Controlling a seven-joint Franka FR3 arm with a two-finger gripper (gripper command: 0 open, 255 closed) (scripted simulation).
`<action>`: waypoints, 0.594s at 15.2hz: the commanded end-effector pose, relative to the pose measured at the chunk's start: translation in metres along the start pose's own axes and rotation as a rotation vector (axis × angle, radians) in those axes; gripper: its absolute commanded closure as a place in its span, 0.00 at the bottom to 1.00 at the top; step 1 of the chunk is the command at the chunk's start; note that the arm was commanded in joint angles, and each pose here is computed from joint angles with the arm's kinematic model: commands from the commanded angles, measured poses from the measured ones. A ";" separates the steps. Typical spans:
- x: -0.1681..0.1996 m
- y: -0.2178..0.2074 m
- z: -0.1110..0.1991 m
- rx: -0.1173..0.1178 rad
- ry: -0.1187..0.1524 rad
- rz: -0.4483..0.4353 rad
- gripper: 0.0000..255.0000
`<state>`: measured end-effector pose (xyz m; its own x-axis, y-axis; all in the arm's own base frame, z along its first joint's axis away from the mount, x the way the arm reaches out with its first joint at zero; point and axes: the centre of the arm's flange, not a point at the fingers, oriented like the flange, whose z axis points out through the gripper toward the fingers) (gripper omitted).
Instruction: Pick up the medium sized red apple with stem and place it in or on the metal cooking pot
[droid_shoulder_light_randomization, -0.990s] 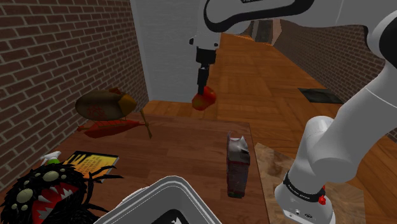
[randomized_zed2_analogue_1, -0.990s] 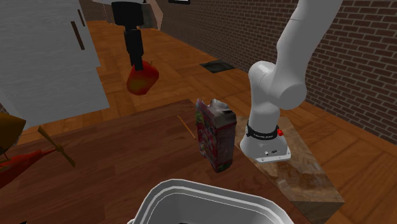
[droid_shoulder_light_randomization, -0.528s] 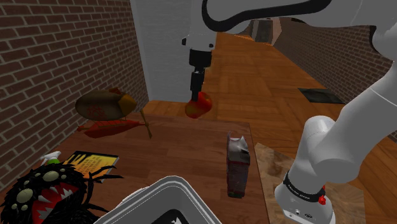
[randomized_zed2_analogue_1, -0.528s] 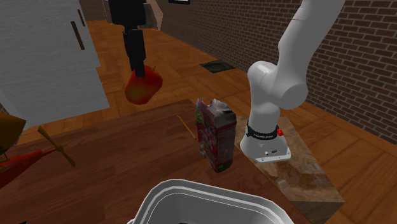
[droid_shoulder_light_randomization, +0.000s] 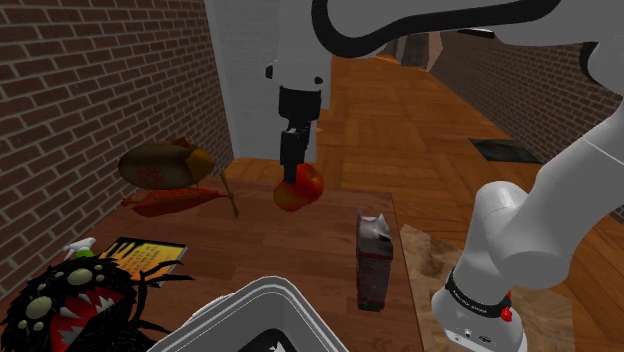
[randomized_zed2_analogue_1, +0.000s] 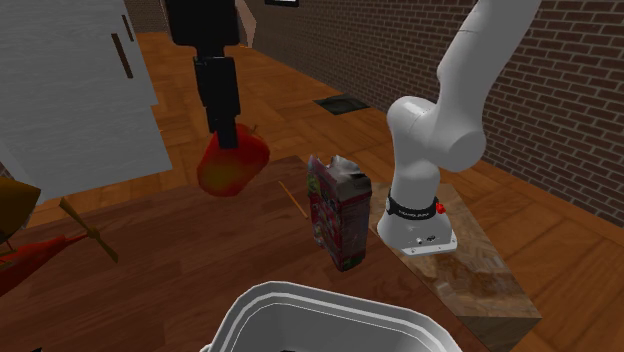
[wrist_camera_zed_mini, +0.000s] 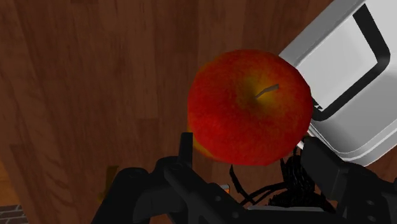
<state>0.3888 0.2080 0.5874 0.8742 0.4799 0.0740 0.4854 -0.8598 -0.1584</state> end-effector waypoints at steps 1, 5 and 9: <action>0.003 -0.027 0.001 0.000 0.000 0.002 1.00; 0.009 -0.079 0.006 0.000 0.000 0.002 1.00; 0.015 -0.132 0.011 0.000 0.000 0.002 1.00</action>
<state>0.3438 0.3156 0.5973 0.8743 0.4797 0.0739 0.4852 -0.8600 -0.1581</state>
